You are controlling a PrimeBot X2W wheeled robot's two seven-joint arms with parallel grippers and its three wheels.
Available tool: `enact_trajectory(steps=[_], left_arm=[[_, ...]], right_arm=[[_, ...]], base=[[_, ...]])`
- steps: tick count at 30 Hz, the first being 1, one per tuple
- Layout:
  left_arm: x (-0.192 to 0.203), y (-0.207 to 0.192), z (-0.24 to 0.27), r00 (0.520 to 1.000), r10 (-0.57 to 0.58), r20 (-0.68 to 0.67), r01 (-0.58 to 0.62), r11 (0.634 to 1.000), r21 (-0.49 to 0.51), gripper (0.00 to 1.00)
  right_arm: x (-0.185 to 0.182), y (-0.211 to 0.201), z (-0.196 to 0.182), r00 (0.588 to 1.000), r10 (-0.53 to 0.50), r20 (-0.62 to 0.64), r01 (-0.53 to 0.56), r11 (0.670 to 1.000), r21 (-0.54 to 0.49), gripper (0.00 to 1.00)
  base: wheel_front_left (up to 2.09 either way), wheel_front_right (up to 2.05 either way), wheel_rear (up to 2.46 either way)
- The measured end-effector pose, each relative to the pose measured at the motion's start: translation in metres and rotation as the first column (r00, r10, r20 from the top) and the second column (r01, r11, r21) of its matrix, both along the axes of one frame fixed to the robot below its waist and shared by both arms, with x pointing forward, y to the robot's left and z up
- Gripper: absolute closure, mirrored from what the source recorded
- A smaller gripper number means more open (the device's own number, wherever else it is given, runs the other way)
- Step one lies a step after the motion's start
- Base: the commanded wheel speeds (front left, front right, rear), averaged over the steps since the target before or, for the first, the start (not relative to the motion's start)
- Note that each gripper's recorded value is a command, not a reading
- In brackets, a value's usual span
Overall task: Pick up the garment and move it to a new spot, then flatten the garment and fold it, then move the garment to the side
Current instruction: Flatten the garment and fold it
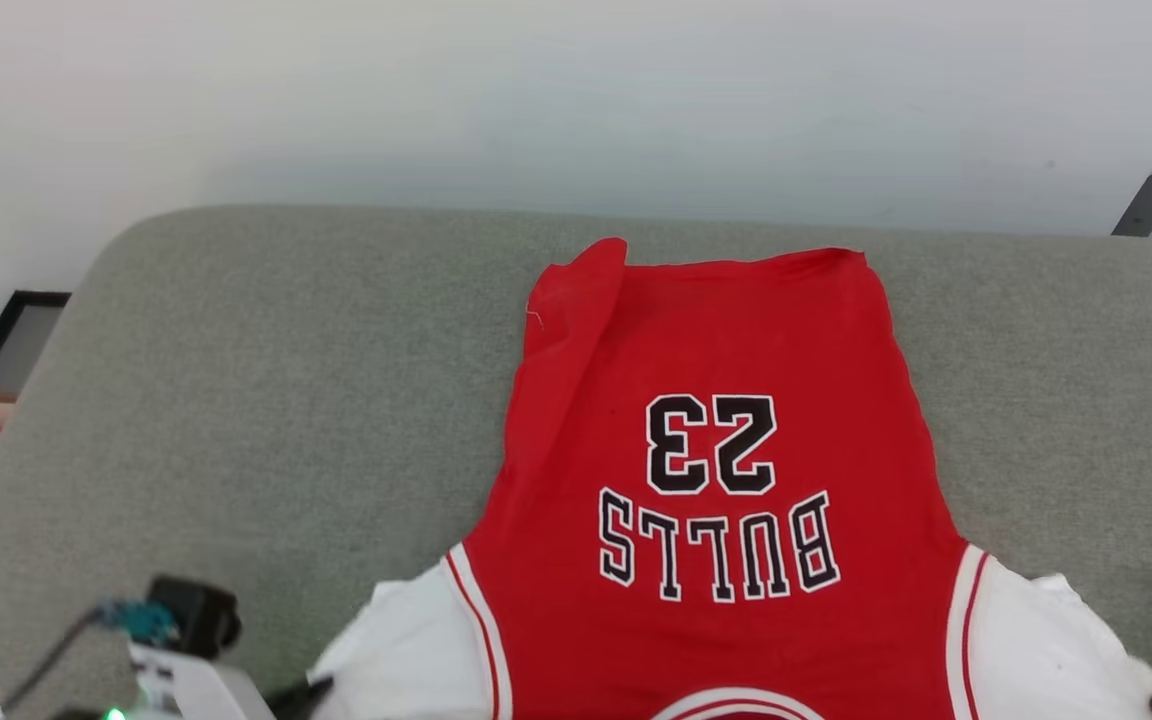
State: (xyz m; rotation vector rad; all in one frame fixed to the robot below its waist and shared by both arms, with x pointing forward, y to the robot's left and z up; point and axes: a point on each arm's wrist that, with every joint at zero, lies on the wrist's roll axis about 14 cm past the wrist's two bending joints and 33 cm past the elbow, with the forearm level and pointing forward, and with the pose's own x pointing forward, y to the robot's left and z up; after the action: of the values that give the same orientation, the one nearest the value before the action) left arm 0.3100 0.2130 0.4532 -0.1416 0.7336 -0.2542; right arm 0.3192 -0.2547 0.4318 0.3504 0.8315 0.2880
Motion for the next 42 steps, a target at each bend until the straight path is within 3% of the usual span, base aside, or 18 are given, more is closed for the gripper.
enact_trajectory(steps=[9,16,17,18,19,20,21,34,42], left_arm=[[-0.020,-0.016,-0.034,0.997,0.009,-0.081,-0.012,1.000,-0.029,1.00],[-0.014,-0.002,-0.044,0.998,0.037,-0.042,-0.036,0.998,0.044,1.00],[-0.012,-0.002,-0.044,0.999,0.036,-0.032,-0.034,0.998,0.050,1.00],[-0.009,-0.001,-0.043,0.999,0.036,-0.019,-0.035,0.998,0.056,1.00],[-0.008,0.000,-0.044,0.999,0.037,-0.015,-0.036,0.998,0.057,1.00],[-0.008,-0.001,-0.044,0.999,0.037,-0.017,-0.035,0.998,0.057,1.00],[-0.008,-0.002,-0.045,0.999,0.034,-0.019,-0.033,0.998,0.056,1.00],[0.001,-0.013,-0.048,1.000,0.018,0.003,-0.018,0.999,0.042,1.00],[0.014,-0.022,-0.046,1.000,0.006,0.028,-0.007,0.999,0.036,1.00]], right_arm=[[-0.015,0.004,-0.022,0.998,0.012,-0.060,-0.014,1.000,-0.019,1.00],[-0.012,0.004,-0.031,0.997,0.038,-0.066,-0.044,0.996,-0.083,1.00],[-0.009,0.003,-0.031,0.998,0.043,-0.055,-0.049,0.994,-0.099,0.85],[-0.007,0.003,-0.031,0.997,0.052,-0.048,-0.058,0.992,-0.116,0.85],[-0.005,0.004,-0.030,0.997,0.059,-0.041,-0.064,0.990,-0.128,0.59],[-0.004,0.004,-0.030,0.997,0.068,-0.036,-0.072,0.987,-0.142,0.13],[-0.003,0.005,-0.030,0.997,0.074,-0.035,-0.079,0.985,-0.154,0.00],[0.028,0.012,0.003,0.991,0.119,0.058,-0.103,0.968,-0.228,0.00],[0.101,0.036,0.070,0.934,0.166,0.317,-0.076,0.958,-0.277,0.00]], base=[[0.00,0.00,0.00],[0.00,0.00,0.00],[0.00,0.00,0.00],[0.00,0.00,0.00],[0.00,0.00,0.00],[0.00,0.00,0.00],[0.00,0.00,0.00],[0.00,0.00,0.00],[0.00,0.00,0.00]])
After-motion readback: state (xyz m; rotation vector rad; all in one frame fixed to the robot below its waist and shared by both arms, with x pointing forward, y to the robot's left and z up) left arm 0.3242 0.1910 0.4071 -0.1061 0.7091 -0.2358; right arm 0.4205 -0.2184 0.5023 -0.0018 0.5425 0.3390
